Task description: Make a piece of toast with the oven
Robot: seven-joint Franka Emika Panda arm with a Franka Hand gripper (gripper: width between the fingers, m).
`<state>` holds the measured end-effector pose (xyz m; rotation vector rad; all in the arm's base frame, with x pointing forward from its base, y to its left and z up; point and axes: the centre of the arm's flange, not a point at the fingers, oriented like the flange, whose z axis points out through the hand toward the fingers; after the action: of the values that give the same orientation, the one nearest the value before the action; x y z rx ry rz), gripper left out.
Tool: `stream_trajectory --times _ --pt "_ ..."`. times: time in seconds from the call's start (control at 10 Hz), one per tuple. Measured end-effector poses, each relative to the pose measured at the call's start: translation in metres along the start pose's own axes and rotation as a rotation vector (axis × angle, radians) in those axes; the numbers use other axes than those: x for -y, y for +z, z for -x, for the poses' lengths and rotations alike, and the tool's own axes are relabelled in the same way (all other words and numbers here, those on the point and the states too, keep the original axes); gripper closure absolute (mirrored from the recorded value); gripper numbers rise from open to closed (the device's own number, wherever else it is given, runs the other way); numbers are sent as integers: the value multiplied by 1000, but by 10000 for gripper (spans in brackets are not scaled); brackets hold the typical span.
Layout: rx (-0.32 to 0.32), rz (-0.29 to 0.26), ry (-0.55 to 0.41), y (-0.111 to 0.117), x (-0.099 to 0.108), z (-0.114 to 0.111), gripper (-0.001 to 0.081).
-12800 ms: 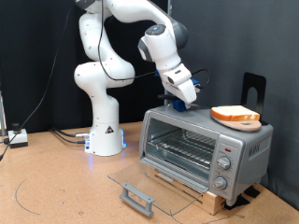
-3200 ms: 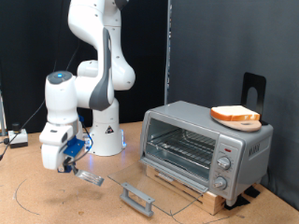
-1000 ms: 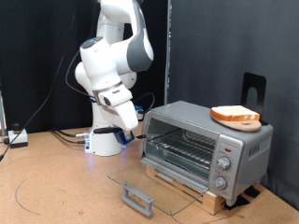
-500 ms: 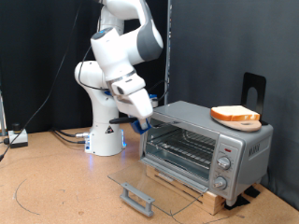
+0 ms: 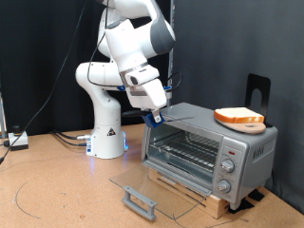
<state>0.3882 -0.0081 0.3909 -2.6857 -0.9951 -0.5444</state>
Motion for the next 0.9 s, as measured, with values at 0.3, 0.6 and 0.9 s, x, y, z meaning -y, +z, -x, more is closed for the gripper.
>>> stream_trajectory --times 0.3,0.6,0.9 --pt "-12 23 180 -6 32 -9 410" --pt "85 66 176 -20 66 -19 410" --pt "121 63 281 -31 79 -26 410"
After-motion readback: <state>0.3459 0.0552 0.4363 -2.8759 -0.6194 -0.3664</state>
